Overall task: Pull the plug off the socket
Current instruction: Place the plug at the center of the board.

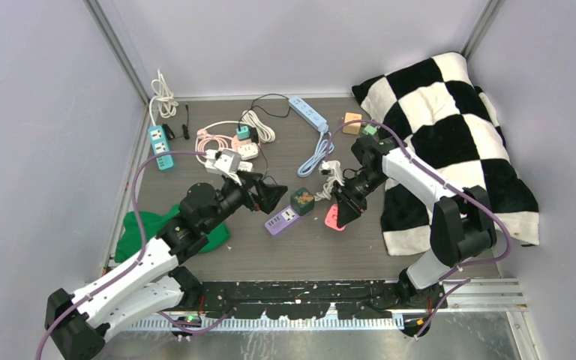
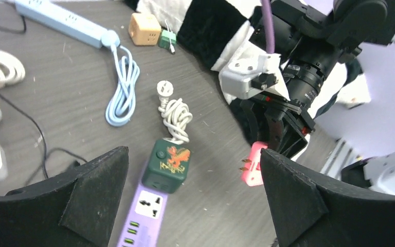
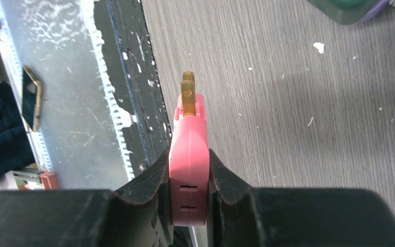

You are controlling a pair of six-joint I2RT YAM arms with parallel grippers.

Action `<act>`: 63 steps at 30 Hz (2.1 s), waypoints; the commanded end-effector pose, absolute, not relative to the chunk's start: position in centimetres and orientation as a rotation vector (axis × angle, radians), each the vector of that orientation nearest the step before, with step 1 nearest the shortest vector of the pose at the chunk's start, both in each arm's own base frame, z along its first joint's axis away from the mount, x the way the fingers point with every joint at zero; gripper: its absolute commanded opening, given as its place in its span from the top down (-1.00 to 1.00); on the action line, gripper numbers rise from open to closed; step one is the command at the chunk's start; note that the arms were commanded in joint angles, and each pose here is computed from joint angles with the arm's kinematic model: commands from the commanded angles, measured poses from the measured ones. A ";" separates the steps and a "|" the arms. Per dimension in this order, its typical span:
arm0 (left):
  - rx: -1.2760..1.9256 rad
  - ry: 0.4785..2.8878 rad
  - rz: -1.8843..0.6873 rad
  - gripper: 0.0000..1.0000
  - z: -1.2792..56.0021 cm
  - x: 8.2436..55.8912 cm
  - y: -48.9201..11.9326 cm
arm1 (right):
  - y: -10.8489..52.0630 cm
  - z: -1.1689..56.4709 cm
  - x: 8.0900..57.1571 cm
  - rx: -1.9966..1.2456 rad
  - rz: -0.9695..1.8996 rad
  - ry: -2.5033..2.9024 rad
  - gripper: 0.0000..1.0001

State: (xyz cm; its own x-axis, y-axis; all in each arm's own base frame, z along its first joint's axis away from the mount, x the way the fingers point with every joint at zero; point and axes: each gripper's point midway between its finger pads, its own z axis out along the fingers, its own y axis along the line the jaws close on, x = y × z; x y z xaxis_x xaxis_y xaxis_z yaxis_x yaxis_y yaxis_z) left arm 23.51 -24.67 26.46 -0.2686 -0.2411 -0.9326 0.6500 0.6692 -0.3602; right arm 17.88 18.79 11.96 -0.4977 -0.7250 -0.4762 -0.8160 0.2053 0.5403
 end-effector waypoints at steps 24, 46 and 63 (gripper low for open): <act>-0.024 1.809 -1.431 -0.92 24.0 20.5 -32.2 | 21.6 18.9 18.4 -1.192 1.560 2.142 0.98; 0.032 1.800 -1.591 -0.56 23.3 19.8 -35.7 | 22.3 19.3 19.1 -1.114 1.666 2.162 0.98; 0.098 1.744 -1.689 -0.04 23.7 19.2 -37.2 | 22.3 19.2 19.2 -1.103 1.672 2.170 0.98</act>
